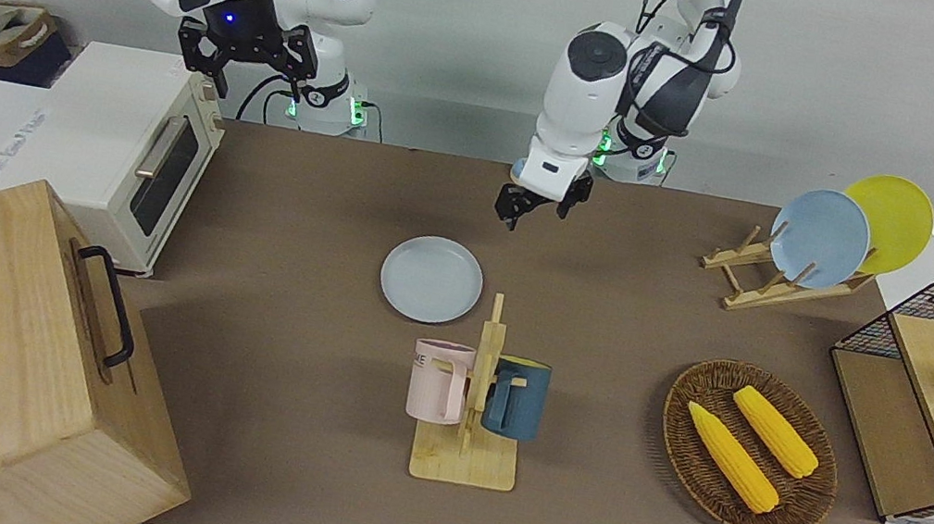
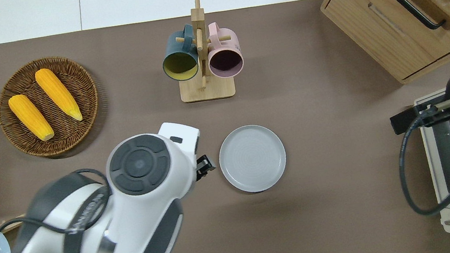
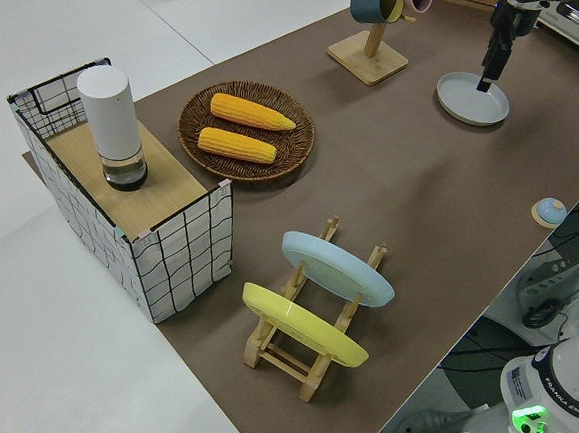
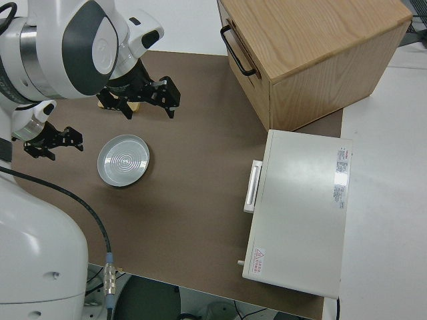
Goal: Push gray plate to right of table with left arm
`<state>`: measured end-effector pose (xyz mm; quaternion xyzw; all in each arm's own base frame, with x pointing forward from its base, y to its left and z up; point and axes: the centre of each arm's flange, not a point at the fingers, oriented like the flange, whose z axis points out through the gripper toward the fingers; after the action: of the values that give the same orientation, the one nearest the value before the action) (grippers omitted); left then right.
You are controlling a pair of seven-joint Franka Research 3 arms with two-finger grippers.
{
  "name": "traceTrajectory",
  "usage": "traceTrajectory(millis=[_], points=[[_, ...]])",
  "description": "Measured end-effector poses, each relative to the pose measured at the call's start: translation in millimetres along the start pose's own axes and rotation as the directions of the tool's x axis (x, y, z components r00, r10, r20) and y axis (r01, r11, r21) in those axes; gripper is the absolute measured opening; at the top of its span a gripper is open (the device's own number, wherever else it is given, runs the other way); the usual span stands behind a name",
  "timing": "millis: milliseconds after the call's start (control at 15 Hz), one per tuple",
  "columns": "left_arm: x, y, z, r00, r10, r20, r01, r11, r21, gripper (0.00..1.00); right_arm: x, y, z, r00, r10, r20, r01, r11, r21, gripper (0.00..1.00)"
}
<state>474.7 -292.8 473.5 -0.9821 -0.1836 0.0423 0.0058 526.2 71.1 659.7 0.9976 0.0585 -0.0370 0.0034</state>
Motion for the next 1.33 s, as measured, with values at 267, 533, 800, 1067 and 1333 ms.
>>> traceTrajectory(millis=[267, 533, 800, 1067, 1333], points=[[39, -87, -64, 0.9950, 0.099, 0.016, -0.099, 0.995, -0.007, 1.00, 0.0, 0, 0, 1.000, 0.000, 0.000, 0.000, 1.000, 0.000, 0.99], [65, -154, -94, 0.9844, 0.176, 0.007, -0.175, 0.984, -0.033, 1.00, 0.0, 0, 0, 1.000, 0.000, 0.000, 0.000, 1.000, 0.000, 0.99], [83, -215, -118, 0.9745, 0.224, -0.020, -0.224, 0.972, -0.073, 1.00, 0.0, 0, 0, 1.000, 0.000, 0.000, 0.000, 1.000, 0.000, 0.99], [93, -262, -147, 0.9642, 0.259, -0.056, -0.263, 0.961, -0.087, 1.00, 0.0, 0, 0, 1.000, 0.000, 0.000, 0.000, 1.000, 0.000, 0.99], [93, -271, -165, 0.9548, 0.283, -0.092, -0.288, 0.957, -0.047, 1.00, 0.0, 0, 0, 1.000, 0.000, 0.000, 0.000, 1.000, 0.000, 0.99]])
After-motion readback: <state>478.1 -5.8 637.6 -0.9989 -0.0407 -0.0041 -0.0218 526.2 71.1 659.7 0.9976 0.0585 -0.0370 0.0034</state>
